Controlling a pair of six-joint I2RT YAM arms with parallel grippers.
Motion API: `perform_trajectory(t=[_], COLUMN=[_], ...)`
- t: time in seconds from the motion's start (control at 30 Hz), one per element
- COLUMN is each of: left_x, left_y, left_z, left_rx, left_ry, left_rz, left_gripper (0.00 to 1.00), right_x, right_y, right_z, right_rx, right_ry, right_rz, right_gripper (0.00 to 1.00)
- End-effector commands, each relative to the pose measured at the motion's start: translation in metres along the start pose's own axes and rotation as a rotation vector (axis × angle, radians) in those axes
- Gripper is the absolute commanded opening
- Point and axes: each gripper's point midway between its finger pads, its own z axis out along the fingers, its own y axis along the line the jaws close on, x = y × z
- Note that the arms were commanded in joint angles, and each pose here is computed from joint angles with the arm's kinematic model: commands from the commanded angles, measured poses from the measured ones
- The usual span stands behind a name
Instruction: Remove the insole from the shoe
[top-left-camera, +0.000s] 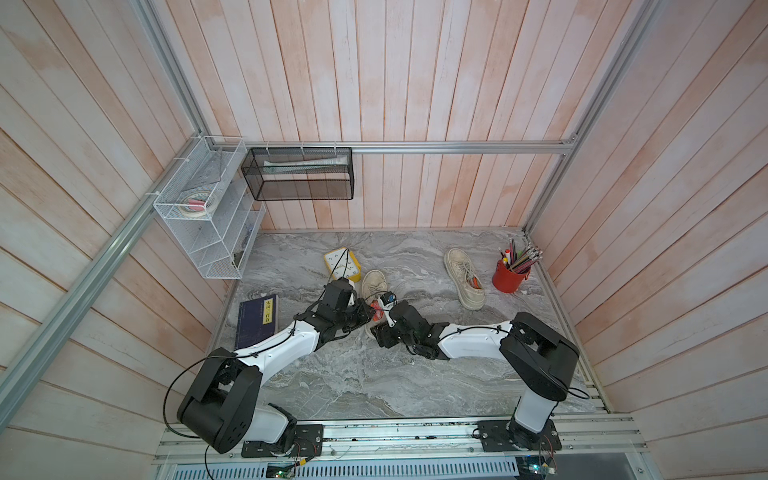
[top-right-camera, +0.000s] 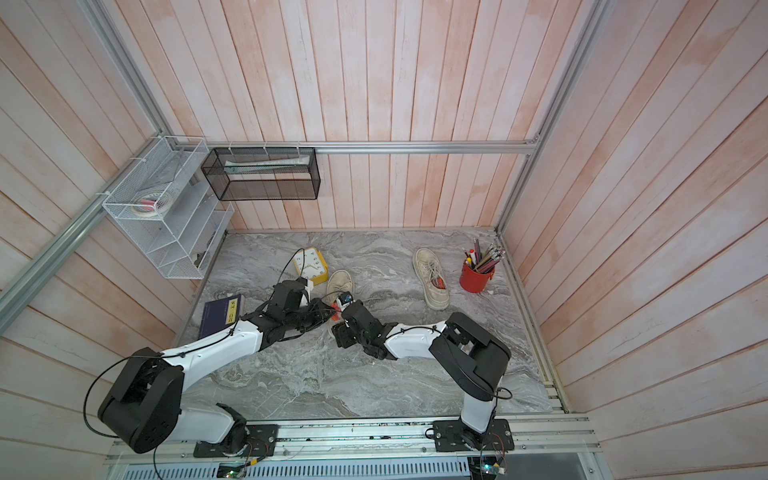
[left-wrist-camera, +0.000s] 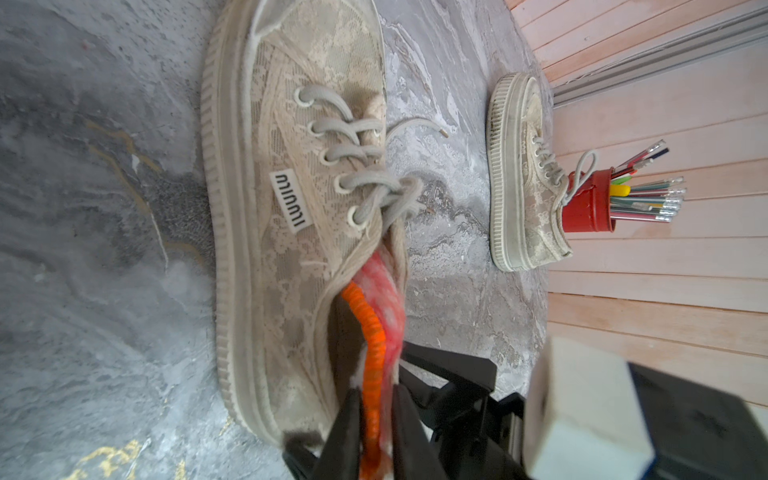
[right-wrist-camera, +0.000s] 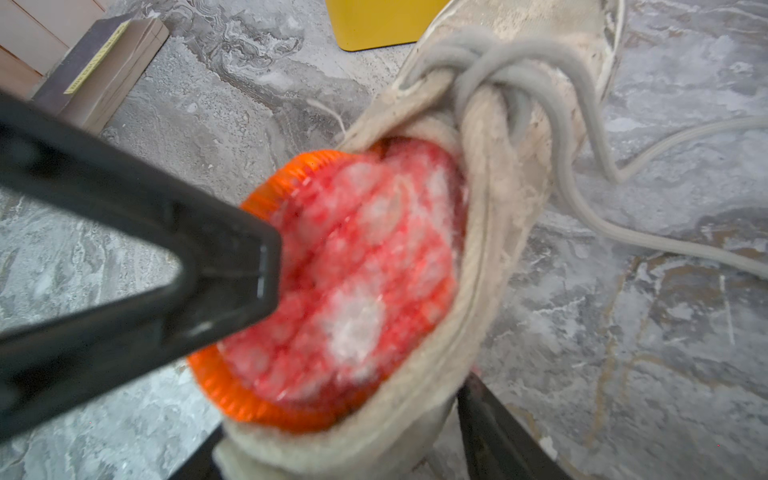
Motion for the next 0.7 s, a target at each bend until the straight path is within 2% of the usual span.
perform_trajectory(t=[0.0, 0.17, 0.4, 0.67], left_x=[0.004, -0.008, -0.026, -0.032], left_y=[-0.001, -0.022, -0.036, -0.035], left_z=[0.000, -0.011, -0.037, -0.060], left_rx=[0.024, 0.110, 0.233, 0.294], left_ry=[0.013, -0.032, -0.097, -0.130], left_rz=[0.001, -0.053, -0.223, -0.335], left_gripper=[0.11, 0.00, 0.00, 0.00], right_x=[0.018, 0.012, -0.007, -0.028], right_y=[-0.010, -0.016, -0.032, -0.057], right_z=[0.011, 0.014, 0.026, 0.034], right_rx=[0.025, 0.047, 0.082, 0.146], right_ry=[0.071, 0.045, -0.025, -0.103], right_rz=[0.028, 0.097, 0.212, 0.296], right_gripper=[0.69, 0.68, 0.68, 0.68])
